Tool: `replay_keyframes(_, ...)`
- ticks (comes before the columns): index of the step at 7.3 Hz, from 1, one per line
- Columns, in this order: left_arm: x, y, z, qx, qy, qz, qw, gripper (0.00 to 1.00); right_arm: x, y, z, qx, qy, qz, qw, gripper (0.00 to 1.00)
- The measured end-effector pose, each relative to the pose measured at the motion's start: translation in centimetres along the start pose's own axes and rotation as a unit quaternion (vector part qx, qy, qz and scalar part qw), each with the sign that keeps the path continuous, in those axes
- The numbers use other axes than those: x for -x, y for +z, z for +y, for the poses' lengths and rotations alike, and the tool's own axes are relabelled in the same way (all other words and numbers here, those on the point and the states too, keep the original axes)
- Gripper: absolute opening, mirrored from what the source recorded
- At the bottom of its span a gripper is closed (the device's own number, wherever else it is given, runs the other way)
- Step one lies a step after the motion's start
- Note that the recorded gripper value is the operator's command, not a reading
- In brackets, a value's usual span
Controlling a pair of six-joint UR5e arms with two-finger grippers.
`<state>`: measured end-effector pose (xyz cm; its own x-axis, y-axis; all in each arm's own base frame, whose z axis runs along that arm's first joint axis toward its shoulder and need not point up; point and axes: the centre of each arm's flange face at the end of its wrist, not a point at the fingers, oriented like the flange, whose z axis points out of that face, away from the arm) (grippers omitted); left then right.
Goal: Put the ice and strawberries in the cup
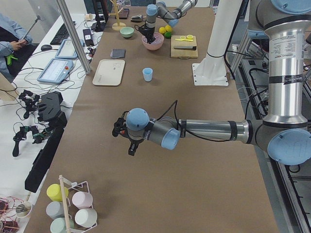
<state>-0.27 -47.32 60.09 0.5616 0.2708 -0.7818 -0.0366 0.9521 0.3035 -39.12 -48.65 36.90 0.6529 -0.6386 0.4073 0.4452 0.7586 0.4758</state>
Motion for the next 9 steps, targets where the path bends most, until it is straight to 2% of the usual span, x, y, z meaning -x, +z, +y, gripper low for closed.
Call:
replay_keyframes(1,0.0,0.0,0.0,0.000,0.000,0.000,1.0000,0.98,-0.4,-0.5,0.0,-0.002,0.004,-0.002,1.0000,0.00)
replay_keyframes(3,0.0,0.0,0.1,0.000,0.000,0.000,1.0000,0.98,-1.4,-2.2,-0.1,0.003,0.020,-0.023,0.9995,0.00)
replay_keyframes(4,0.1,0.0,0.1,0.000,0.000,0.000,1.0000,0.98,-1.5,-3.3,-0.4,0.000,0.039,-0.035,0.9986,0.00)
replay_keyframes(5,0.1,0.1,0.1,0.000,0.000,0.000,1.0000,0.98,-0.9,-4.6,-1.1,-0.008,0.085,-0.052,0.9950,0.00)
replay_keyframes(6,0.1,0.1,0.1,0.000,0.000,0.000,1.0000,0.98,1.1,-6.4,-2.7,-0.019,0.159,-0.074,0.9843,0.00)
replay_keyframes(7,0.1,0.2,0.1,0.001,0.000,0.000,1.0000,0.98,4.3,-8.6,-4.6,-0.029,0.232,-0.099,0.9672,0.00)
replay_keyframes(8,0.1,0.3,0.2,0.002,0.000,0.000,1.0000,0.98,8.0,-10.5,-6.5,-0.038,0.288,-0.120,0.9493,0.00)
replay_keyframes(9,0.0,0.4,0.1,0.003,0.000,0.001,1.0000,0.98,11.9,-11.9,-8.1,-0.052,0.326,-0.129,0.9351,0.00)
